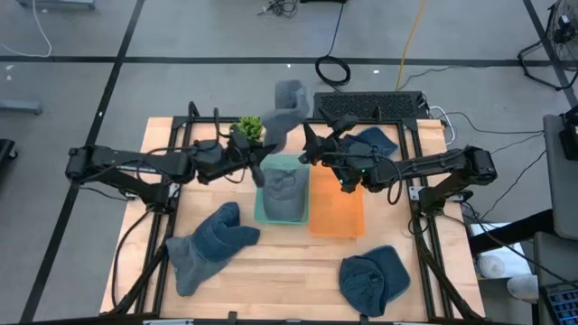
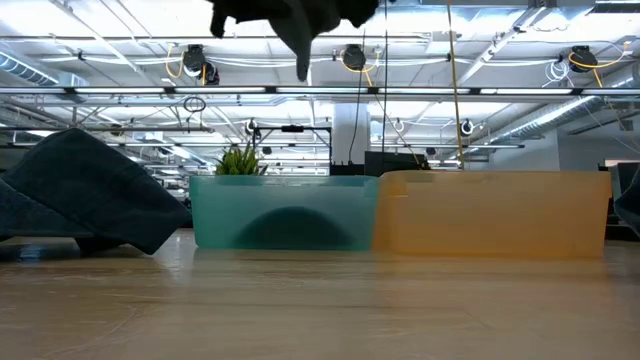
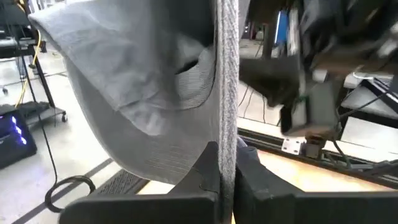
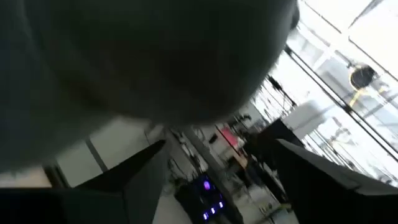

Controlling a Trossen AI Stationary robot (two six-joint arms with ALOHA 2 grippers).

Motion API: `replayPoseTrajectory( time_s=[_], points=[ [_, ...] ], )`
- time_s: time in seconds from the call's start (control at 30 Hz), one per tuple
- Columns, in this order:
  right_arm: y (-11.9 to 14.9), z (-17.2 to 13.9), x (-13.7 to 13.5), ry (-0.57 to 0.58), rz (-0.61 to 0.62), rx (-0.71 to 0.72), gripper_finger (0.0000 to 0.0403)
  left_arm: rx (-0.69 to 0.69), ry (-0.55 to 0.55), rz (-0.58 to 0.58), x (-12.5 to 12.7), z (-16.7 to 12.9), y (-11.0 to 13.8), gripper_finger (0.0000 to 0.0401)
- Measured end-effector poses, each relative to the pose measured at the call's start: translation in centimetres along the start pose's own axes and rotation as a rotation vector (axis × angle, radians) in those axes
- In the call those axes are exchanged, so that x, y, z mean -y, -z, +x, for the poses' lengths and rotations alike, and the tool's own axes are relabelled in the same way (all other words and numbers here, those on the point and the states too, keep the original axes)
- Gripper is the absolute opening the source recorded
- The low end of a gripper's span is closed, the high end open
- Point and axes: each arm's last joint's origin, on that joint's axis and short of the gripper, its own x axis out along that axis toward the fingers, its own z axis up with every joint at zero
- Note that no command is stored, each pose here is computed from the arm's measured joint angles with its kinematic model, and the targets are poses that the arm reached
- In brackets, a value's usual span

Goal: Pick & Place hat
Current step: Put the top gray cap into the green bin

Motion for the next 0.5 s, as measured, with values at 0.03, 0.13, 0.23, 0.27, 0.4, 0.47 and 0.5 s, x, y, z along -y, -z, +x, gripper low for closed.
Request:
replayPoseTrajectory(
  time_s=[0.03, 0.13, 0.23, 0.27, 0.4, 0.47, 0.5],
  points=[
    [0.3, -0.1, -0.2, 0.006, -0.007, -0.019, 0.0288, -0.013, 0.001, 0.007, -0.1, -0.3, -0.1, 0.0007],
    [1.3, -0.2, -1.0, 0.018, -0.017, -0.064, 0.0298, -0.071, 0.007, 0.041, -0.7, -1.7, -0.2, 0.0007],
    [2.5, -0.4, -1.9, 0.012, -0.005, -0.084, 0.0301, -0.097, 0.017, 0.070, -1.1, -3.1, -0.6, 0.0007],
    [2.9, -0.5, -2.2, 0.006, 0.006, -0.086, 0.0302, -0.105, 0.024, 0.082, -1.1, -3.5, -0.6, 0.0007],
    [4.6, -0.9, -3.6, -0.022, 0.083, -0.091, 0.0302, -0.111, 0.051, 0.121, -1.2, -4.9, -1.0, 0.0007],
    [5.6, -1.1, -4.3, -0.059, 0.128, -0.079, 0.0302, -0.094, 0.068, 0.139, -1.2, -5.7, -1.4, 0.0007],
    [6.0, -1.3, -4.7, -0.085, 0.155, -0.067, 0.0302, -0.096, 0.074, 0.158, -1.3, -6.0, -1.5, 0.0007]
  ],
)
